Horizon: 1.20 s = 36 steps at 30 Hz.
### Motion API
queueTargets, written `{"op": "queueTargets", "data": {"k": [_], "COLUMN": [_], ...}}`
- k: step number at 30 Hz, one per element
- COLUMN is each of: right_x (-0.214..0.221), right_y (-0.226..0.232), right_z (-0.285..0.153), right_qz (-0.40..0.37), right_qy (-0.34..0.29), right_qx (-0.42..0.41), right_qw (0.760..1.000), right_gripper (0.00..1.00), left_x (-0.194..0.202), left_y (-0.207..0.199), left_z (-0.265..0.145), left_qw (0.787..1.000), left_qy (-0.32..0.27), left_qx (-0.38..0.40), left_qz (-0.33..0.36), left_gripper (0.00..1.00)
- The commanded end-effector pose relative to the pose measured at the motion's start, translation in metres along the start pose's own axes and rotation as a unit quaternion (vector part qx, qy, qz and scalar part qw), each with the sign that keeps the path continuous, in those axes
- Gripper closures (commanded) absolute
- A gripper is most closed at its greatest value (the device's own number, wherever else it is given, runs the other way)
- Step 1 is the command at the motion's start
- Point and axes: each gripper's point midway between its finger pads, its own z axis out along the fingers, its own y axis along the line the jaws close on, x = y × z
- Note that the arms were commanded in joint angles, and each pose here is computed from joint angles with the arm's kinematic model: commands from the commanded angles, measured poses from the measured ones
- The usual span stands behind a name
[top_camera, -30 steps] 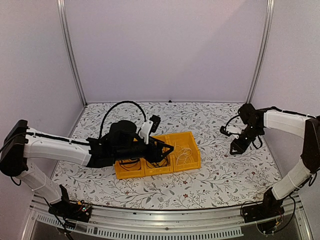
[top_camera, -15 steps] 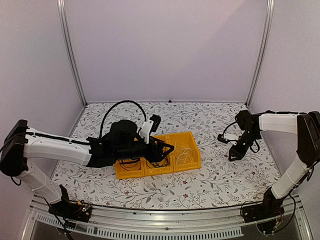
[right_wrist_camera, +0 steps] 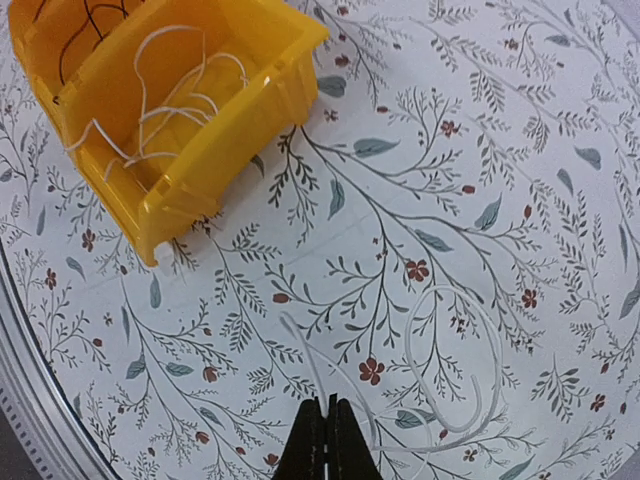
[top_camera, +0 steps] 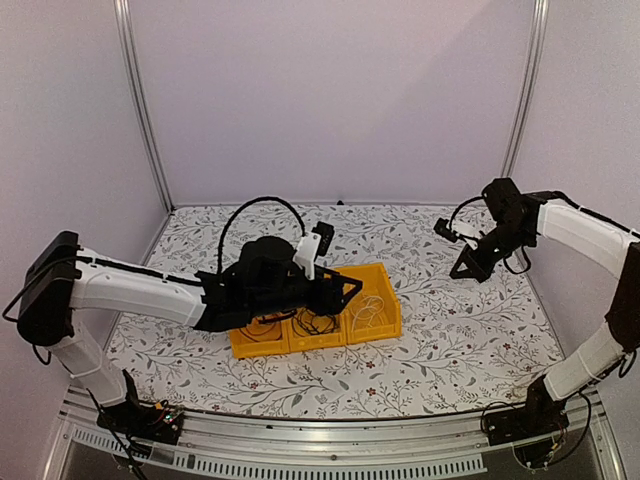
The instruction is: Untangle the cables
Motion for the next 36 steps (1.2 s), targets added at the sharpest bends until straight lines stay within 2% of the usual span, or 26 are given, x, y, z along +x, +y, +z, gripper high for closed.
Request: {"op": "queueTargets", "data": {"k": [1,6,11,17,22,27,31,36], "right_x": [-0.037,-0.055,-0.067,-0.078,-0.087,-0.090,-0.092,-0.090], "right_y": [0.043,0.063,0.078,0.099,0.117,0.123,0.131,0.144], "right_z": [-0.056,-0.084,-0.095,-0.097,-0.103,-0.112,-0.118,-0.123], "right_qz": [-0.020,-0.040,-0.041,-0.047,-0.057,-0.060,-0.060,-0.063], "right_qy": [-0.088,-0.139,-0.172,-0.188,-0.201,-0.209,-0.215,-0.213], "right_qx": [-0.065,-0.090,-0.127,-0.167,-0.197,-0.215,-0.240,-0.279], "right_qw": [0.994,0.985,0.976,0.967,0.958,0.952,0.945,0.934], "right_gripper": [1.00,1.00,1.00,1.00,1.00,1.00,1.00,1.00], "left_x": [-0.036,-0.053,-0.075,-0.073,-0.067,-0.062,-0.066,-0.084], "left_y": [-0.030,-0.062,-0.089,-0.102,-0.109,-0.109,-0.092,-0.061], "left_z": [0.011,0.019,0.031,0.061,0.075,0.078,0.084,0.083], "left_qw": [0.997,0.992,0.986,0.986,0.985,0.985,0.988,0.985], "left_qy": [-0.061,-0.098,-0.137,-0.133,-0.125,-0.121,-0.126,-0.158], "left_qx": [0.042,0.076,0.085,0.092,0.104,0.111,0.075,0.062], "left_qz": [0.000,0.030,0.048,0.048,0.049,0.052,0.039,-0.017], "left_gripper": [0.34,0.34,0.34,0.35,0.46,0.65,0.81,0.84]}}
